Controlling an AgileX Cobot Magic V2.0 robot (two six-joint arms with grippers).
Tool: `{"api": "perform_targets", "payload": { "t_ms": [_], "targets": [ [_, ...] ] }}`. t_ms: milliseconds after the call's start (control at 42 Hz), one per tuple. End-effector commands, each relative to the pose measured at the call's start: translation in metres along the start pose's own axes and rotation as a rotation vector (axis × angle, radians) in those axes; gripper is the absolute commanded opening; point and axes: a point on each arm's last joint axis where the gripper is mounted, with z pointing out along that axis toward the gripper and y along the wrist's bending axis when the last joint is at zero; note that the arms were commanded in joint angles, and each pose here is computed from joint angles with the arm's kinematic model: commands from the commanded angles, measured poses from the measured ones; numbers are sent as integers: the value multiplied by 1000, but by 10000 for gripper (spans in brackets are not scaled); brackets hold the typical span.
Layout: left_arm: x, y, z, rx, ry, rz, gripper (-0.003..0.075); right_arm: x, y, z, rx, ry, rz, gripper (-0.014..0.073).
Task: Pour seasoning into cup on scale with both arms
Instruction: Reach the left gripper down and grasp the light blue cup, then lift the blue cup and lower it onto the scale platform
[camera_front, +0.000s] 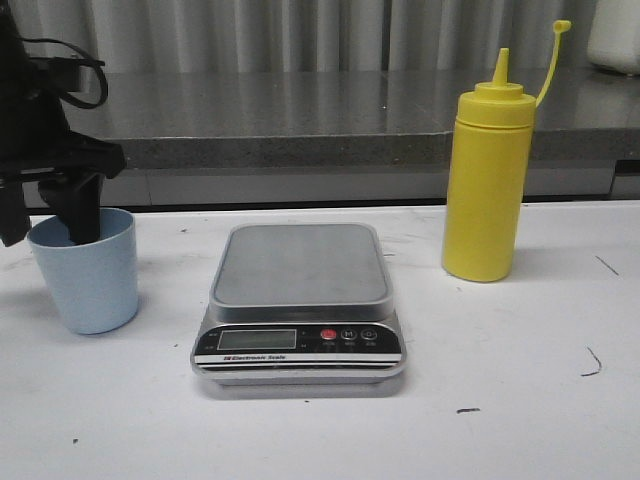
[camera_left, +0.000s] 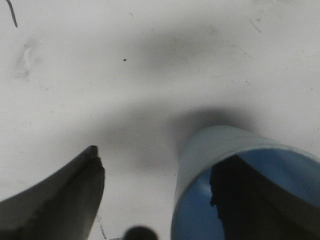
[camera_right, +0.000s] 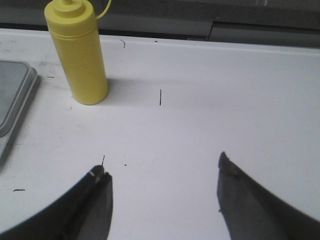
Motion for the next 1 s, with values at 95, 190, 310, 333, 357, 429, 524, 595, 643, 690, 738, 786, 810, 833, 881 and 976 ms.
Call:
{"api": "perform_targets", "payload": {
  "t_ms": [95, 190, 310, 333, 357, 429, 524, 595, 643, 690, 738, 786, 810, 833, 881, 976],
  "targets": [
    [-8, -5, -24, 33, -87, -20, 210, -14, 0, -4, 3, -84, -9, 472],
    [-6, -5, -23, 32, -68, -20, 102, -14, 0, -4, 3, -84, -9, 472],
    [-5, -5, -23, 32, -56, -19, -22, -14, 0, -4, 3, -84, -9, 472],
    [-5, -5, -24, 32, -59, -19, -19, -14, 0, -4, 3, -84, -9, 472],
    [-6, -5, -25, 32, -60, -19, -20, -14, 0, -4, 3, -84, -9, 472],
    [-8, -5, -31, 32, -56, -19, -20, -14, 0, -4, 3, -84, -9, 472],
    [-15, -8, -48, 35, -63, -7, -20, -14, 0, -4, 3, -84, -9, 472],
    [-21, -13, -66, 41, -92, 10, -20, -14, 0, -4, 3, -84, -9, 472],
    [-26, -18, -78, 48, -121, 23, -20, -14, 0, -4, 3, -84, -9, 472],
    [-31, -24, -90, 55, -151, 37, -20, -14, 0, -4, 3, -84, -9, 472],
    [-36, -33, -103, 65, -176, 59, -20, -14, 0, -4, 3, -84, -9, 472],
    [-38, -43, -114, 77, -198, 83, -20, -14, 0, -4, 3, -84, -9, 472],
    [-40, -48, -120, 83, -218, 93, -20, -14, 0, -4, 3, -84, -9, 472],
    [-41, -54, -125, 91, -234, 109, -20, -14, 0, -4, 3, -84, -9, 472],
    [-44, -64, -133, 104, -263, 131, -20, -14, 0, -4, 3, -84, -9, 472],
    [-49, -84, -142, 129, -300, 174, -20, -14, 0, -4, 3, -84, -9, 472]
  ]
}}
